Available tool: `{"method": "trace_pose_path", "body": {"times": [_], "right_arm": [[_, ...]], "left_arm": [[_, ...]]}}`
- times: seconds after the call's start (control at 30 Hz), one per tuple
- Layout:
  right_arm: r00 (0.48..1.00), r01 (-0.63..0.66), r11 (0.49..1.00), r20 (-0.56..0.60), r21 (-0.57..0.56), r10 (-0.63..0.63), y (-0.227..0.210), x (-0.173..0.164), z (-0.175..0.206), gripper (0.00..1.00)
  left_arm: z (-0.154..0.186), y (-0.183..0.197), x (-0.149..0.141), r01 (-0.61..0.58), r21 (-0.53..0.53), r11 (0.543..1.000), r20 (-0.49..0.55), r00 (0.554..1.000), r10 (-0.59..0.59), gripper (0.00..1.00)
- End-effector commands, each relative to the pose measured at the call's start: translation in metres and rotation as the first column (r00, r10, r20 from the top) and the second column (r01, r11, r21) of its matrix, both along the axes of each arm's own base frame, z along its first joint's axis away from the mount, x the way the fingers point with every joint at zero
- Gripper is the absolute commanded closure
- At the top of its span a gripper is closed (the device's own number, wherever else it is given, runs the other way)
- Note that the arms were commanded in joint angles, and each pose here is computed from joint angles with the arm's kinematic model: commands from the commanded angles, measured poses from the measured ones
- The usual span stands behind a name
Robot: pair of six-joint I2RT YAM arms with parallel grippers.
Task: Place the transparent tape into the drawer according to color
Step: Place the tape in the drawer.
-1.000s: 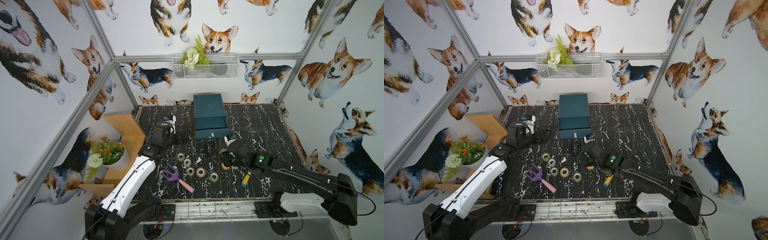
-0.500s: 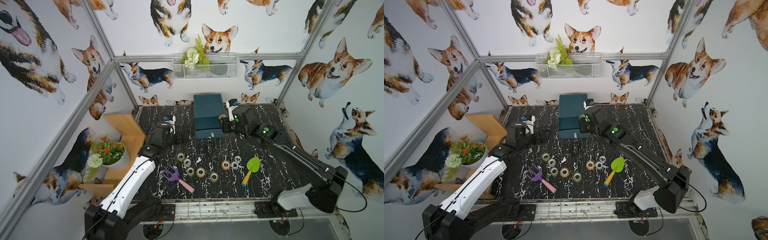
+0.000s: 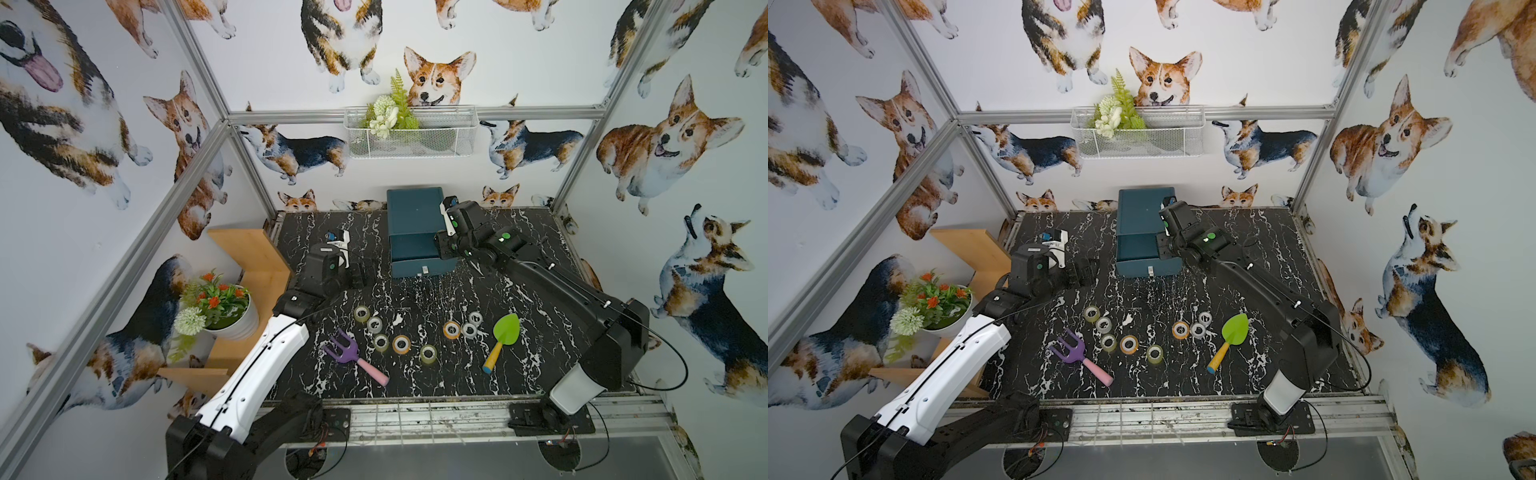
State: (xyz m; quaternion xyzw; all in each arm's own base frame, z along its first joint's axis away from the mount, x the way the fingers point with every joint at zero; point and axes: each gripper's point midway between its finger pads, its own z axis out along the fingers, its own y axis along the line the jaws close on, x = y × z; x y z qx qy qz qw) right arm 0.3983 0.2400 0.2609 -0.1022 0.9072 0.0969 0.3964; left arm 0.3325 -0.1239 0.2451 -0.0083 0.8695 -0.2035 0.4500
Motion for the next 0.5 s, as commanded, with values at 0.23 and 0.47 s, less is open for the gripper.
{"method": "trace_pose_path", "body": {"times": [0.23, 0.47], "right_arm": [[0.999, -0.019, 0.998, -0.051, -0.053, 0.017, 0.002, 0.004, -0.026, 0.55], [0.998, -0.022, 0.997, -0.059, -0.073, 0.018, 0.003, 0.007, -0.032, 0.49]], "left_arm": [[-0.001, 0.001, 0.000, 0.004, 0.015, 1.000, 0.003, 1.000, -0.004, 0.01], [0.001, 0.002, -0.001, 0.002, 0.020, 1.000, 0.010, 1.000, -0.003, 0.01]]}}
